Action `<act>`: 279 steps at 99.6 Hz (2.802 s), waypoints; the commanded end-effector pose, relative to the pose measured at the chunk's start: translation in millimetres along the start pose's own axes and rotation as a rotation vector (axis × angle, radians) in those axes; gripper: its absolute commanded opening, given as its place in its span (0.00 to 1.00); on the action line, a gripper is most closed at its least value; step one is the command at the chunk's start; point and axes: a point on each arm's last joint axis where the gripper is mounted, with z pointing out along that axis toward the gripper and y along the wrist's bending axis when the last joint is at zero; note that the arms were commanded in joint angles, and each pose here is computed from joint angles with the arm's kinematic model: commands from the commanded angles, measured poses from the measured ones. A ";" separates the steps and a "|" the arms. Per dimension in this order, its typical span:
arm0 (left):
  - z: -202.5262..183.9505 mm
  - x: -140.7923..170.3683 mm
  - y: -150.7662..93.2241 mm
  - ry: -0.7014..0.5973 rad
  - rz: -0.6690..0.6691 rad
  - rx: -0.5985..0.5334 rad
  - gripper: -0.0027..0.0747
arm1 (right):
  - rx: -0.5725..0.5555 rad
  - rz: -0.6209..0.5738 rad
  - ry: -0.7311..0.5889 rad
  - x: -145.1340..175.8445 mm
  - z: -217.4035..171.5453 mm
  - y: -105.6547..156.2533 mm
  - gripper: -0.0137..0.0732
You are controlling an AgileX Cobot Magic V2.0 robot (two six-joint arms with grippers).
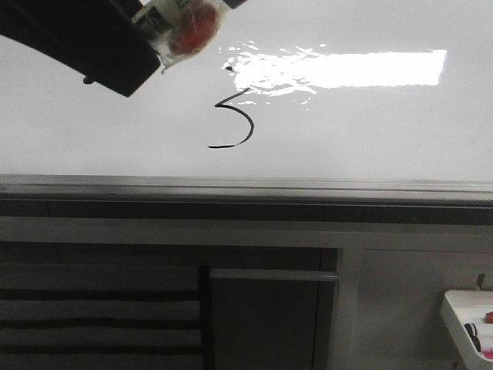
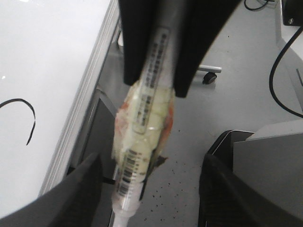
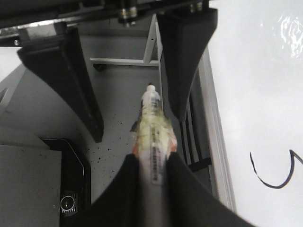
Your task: Write number 3 on whiteboard
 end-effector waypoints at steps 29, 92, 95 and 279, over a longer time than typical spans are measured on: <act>-2.9 -9.3 6.1 -0.038 0.002 -0.035 0.38 | 0.024 0.010 -0.103 -15.6 -17.2 1.9 0.07; -2.9 -9.1 7.1 -0.036 0.008 -0.046 0.10 | 0.020 0.010 -0.100 -15.4 -17.2 2.3 0.49; -2.9 -9.2 7.3 -0.037 0.008 -0.048 0.09 | 0.020 0.010 -0.100 -15.4 -17.2 2.3 0.49; -6.0 92.4 117.6 -0.131 -0.671 -0.638 0.01 | 0.658 0.322 -0.153 41.7 -140.4 -11.2 0.49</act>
